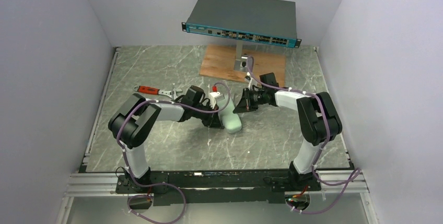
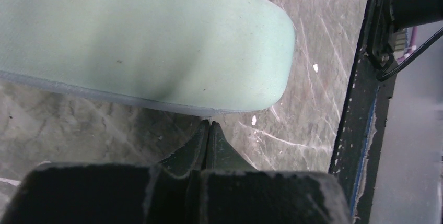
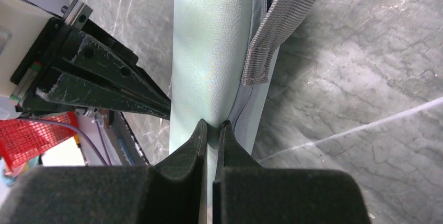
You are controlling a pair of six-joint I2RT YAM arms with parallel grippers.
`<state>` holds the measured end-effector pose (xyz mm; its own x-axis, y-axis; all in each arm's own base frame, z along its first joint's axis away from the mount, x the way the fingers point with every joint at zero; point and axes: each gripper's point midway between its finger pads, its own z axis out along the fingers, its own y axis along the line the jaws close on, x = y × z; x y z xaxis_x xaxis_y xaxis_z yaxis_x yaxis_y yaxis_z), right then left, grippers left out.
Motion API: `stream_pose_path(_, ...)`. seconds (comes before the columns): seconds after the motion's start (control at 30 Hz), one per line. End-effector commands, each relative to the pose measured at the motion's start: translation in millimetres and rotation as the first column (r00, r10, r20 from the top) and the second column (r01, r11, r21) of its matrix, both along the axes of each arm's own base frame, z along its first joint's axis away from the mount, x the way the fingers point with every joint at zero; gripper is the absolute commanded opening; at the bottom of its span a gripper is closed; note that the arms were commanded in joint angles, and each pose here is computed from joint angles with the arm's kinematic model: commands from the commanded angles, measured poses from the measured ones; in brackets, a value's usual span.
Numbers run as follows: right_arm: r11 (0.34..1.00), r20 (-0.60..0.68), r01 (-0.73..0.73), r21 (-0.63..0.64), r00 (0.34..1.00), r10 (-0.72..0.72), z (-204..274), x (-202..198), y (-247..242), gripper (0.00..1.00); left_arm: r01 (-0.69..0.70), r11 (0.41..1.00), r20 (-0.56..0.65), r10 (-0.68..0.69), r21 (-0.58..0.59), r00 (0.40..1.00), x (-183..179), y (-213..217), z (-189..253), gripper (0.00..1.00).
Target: Open the umbrella
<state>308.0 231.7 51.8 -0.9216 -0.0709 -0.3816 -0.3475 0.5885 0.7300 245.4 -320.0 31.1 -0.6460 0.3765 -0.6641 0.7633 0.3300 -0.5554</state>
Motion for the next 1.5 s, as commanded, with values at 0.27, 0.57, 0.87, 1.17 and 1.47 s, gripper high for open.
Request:
stream_pose_path(0.27,0.920,0.246,-0.326,-0.216,0.894,0.374,12.6,-39.3,-36.9,0.64,-0.070,0.997,-0.048,0.071,0.021,0.996,69.9,20.0,17.8,0.00)
stream_pose_path(0.57,0.669,0.648,-0.434,-0.603,0.222,0.729,52.0,-28.7,-56.5,0.87,0.046,0.999,-0.018,-0.046,0.003,0.999,80.9,18.7,23.9,0.00)
stream_pose_path(0.87,0.478,0.623,-0.461,-0.747,-0.236,0.746,50.3,19.5,-14.9,0.94,0.047,0.999,-0.030,-0.047,0.011,0.998,82.2,18.5,22.0,0.00)
stream_pose_path(1.17,0.353,0.550,-0.429,-0.831,-0.542,0.636,36.7,27.8,15.9,0.96,0.033,0.999,-0.023,-0.032,0.017,0.999,92.5,15.3,24.2,0.00)
stream_pose_path(1.47,0.236,0.482,-0.446,-0.863,-0.591,0.647,3.1,41.5,20.9,0.89,0.019,1.000,-0.015,-0.019,0.012,1.000,96.4,13.6,27.4,0.00)
